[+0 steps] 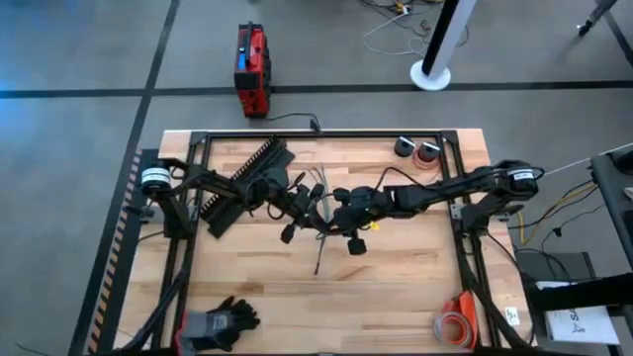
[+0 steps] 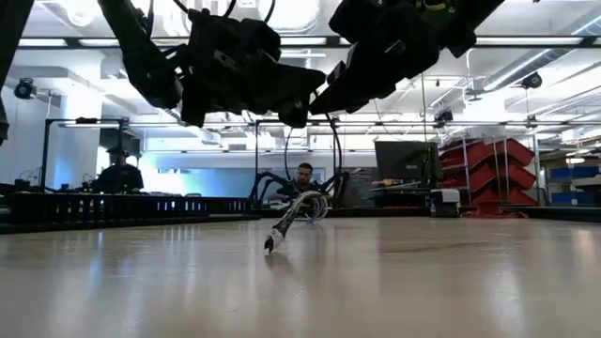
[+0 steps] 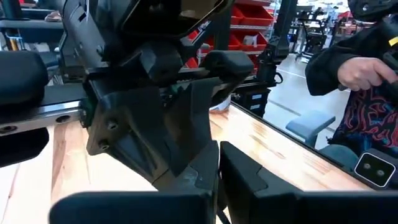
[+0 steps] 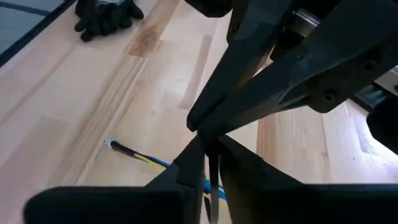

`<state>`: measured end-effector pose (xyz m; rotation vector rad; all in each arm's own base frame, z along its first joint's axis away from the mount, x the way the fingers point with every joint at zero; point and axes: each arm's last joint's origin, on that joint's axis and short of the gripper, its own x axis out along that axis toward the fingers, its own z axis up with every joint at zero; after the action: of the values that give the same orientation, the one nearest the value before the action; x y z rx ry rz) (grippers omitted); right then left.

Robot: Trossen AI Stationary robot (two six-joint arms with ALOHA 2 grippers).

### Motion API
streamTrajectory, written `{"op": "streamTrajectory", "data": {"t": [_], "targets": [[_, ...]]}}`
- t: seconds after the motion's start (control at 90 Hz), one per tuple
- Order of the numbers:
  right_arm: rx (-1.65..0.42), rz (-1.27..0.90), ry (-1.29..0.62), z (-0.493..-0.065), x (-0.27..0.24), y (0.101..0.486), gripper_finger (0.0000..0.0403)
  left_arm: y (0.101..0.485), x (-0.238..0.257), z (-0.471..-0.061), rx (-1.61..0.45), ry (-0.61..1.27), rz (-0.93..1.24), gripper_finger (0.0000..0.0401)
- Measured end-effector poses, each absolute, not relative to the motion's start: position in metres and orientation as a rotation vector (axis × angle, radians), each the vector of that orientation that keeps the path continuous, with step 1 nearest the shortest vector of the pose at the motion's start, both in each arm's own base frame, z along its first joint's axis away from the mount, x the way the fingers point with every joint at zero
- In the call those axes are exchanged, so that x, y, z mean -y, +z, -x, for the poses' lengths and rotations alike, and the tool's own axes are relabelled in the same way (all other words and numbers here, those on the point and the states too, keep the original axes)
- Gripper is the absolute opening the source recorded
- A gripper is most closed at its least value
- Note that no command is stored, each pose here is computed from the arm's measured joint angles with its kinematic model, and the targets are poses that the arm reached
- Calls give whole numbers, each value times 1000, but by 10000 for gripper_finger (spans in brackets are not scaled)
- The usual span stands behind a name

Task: Ziptie cables
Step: Wrap the cable wires together using a black zip tie

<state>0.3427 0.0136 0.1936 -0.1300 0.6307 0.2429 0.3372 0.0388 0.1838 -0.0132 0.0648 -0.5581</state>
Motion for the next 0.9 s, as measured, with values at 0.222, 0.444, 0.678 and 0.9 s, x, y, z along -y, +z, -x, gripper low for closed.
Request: {"op": "streamTrajectory", "data": {"t": [0.222,0.444,0.678,0.9], "targets": [[-631,130,243,-343,-14,194,10,184,-39,-337,-72,-571,30,0],[-640,101,197,-343,-12,194,5,187,-48,-333,-104,-542,68,6],[-682,93,44,-341,-8,191,4,207,-58,-320,-122,-499,58,58],[-724,135,-177,-335,0,194,4,217,-65,-304,-249,-286,48,112]]}}
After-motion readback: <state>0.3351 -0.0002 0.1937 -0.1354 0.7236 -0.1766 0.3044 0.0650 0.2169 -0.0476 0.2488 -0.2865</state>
